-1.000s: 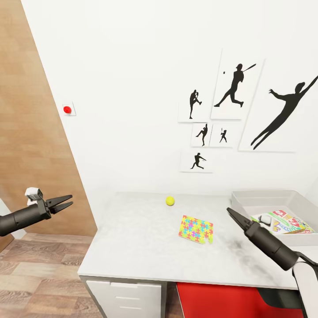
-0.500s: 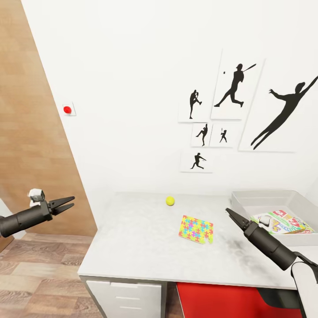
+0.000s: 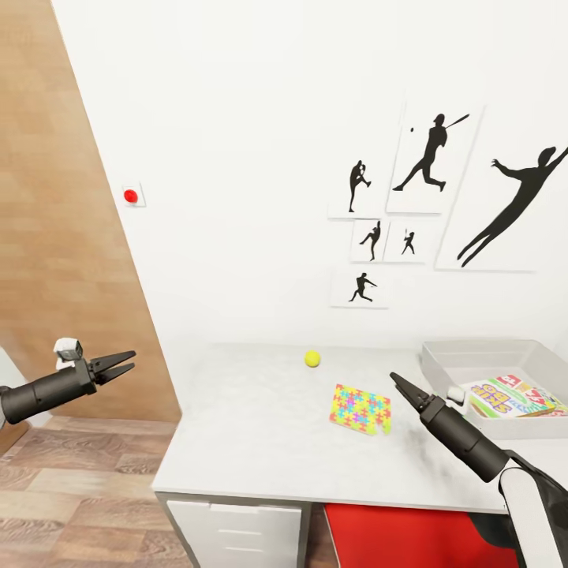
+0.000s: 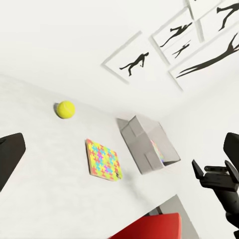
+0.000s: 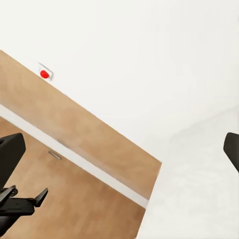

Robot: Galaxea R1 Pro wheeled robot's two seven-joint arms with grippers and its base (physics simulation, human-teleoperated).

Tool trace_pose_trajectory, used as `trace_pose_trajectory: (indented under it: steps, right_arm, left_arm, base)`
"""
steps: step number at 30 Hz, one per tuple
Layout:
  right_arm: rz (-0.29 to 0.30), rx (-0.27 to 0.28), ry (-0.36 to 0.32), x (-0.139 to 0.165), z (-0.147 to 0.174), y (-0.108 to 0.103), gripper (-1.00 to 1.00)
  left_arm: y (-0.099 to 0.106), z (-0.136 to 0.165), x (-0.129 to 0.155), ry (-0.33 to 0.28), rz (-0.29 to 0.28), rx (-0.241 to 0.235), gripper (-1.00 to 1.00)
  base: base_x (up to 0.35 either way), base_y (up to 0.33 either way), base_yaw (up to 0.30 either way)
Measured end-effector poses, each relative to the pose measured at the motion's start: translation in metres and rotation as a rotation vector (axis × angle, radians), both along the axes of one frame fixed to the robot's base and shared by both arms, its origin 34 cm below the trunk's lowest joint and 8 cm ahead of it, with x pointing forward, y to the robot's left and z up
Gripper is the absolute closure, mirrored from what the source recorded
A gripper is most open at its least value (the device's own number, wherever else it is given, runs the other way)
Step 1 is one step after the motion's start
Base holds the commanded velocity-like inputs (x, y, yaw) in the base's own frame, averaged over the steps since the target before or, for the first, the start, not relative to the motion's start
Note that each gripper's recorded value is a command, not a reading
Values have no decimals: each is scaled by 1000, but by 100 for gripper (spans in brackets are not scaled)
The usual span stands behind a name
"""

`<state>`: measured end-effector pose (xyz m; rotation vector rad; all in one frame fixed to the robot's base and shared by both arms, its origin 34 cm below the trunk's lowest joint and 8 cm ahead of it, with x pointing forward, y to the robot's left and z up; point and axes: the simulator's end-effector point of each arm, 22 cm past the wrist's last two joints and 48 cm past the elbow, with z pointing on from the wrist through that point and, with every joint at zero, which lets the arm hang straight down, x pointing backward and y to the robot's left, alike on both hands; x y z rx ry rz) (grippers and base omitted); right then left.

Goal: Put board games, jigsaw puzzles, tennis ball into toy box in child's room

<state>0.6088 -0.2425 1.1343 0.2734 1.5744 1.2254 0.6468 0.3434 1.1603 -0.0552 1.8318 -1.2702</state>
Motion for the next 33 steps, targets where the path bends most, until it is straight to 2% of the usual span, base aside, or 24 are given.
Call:
trace_pose_trajectory:
  steps: [9, 33]
  right_arm:
    - [0, 1, -3, 0, 0, 1, -100]
    - [-6, -3, 0, 1, -1, 0, -100]
  left_arm:
    - [0, 0, 0, 0, 0, -1, -100]
    - [1, 3, -1, 0, -4, -11, -100]
  base:
    - [-1, 129, 0]
    - [0, 5, 0]
